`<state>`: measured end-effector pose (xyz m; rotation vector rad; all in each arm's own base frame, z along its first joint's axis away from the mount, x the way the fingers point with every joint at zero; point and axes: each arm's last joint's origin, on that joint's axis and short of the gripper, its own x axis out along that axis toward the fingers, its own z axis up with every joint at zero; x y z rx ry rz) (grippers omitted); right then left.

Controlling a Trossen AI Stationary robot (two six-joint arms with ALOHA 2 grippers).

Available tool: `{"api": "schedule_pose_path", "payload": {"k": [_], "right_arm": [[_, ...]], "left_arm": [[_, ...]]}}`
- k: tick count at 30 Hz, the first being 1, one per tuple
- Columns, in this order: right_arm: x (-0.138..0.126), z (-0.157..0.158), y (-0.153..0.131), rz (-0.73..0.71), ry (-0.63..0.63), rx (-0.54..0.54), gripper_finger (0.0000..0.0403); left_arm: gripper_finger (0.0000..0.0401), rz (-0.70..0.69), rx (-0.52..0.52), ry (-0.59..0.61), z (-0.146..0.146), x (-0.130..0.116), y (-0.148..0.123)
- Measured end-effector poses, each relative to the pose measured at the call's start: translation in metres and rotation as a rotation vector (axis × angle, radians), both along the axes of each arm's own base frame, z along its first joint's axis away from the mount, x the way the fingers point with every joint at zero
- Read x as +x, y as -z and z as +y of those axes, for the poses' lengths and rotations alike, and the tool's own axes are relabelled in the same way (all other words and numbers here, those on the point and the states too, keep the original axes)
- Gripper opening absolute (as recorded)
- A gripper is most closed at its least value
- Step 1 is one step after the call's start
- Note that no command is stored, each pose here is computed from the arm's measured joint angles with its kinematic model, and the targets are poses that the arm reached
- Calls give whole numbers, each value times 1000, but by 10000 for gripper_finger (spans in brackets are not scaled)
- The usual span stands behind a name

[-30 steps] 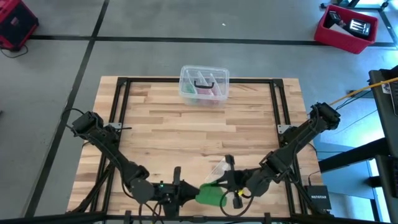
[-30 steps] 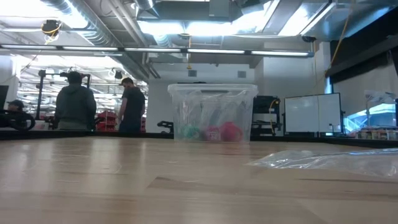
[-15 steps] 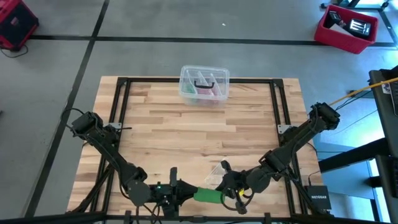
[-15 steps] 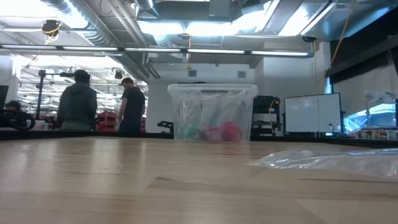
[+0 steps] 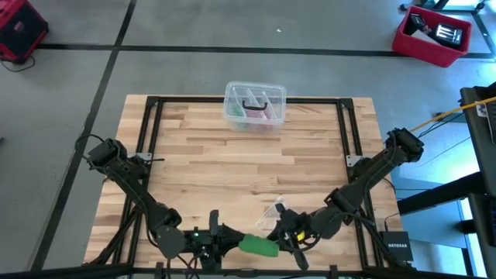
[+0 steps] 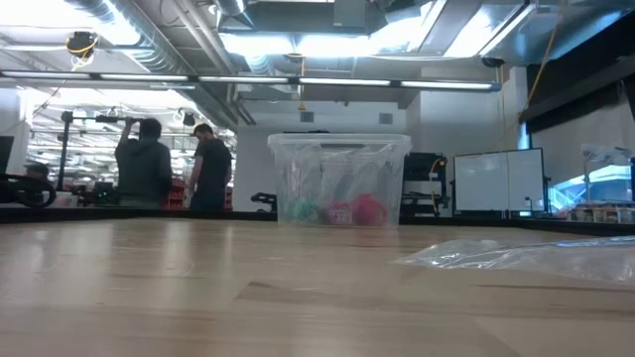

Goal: Roll bandage
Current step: Roll the green bandage

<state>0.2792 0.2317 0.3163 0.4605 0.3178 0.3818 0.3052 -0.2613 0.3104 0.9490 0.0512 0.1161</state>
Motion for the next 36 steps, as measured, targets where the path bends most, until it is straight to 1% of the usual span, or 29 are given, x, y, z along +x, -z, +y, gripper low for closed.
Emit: {"api": "schedule_pose_path", "payload": {"k": [5,7,14,17,20,23,25,28,32,36], "right_arm": [[0,0,-1,2,16,28,85],[1,0,-3,-4,21,61,90],[0,1,-3,15,5,95,96],[0,0,-2,18,28,84,111],[1,-1,0,30,49,68,137],[1,-4,5,67,90,24,163],[1,-6,9,99,111,-5,174],[1,-11,13,141,134,-37,178],[2,-12,14,150,144,-46,172],[1,-13,15,163,135,-54,167]], "left_arm": [[17,9,24,-4,0,0,1],[17,8,24,-4,0,0,1],[17,11,26,2,0,0,1],[17,14,29,1,0,0,2],[17,16,31,1,0,0,3],[17,23,37,-4,0,0,4],[17,25,40,-7,0,1,5],[17,31,46,-10,1,1,6],[17,59,55,-19,2,2,10],[17,93,82,-70,5,2,14]]}}
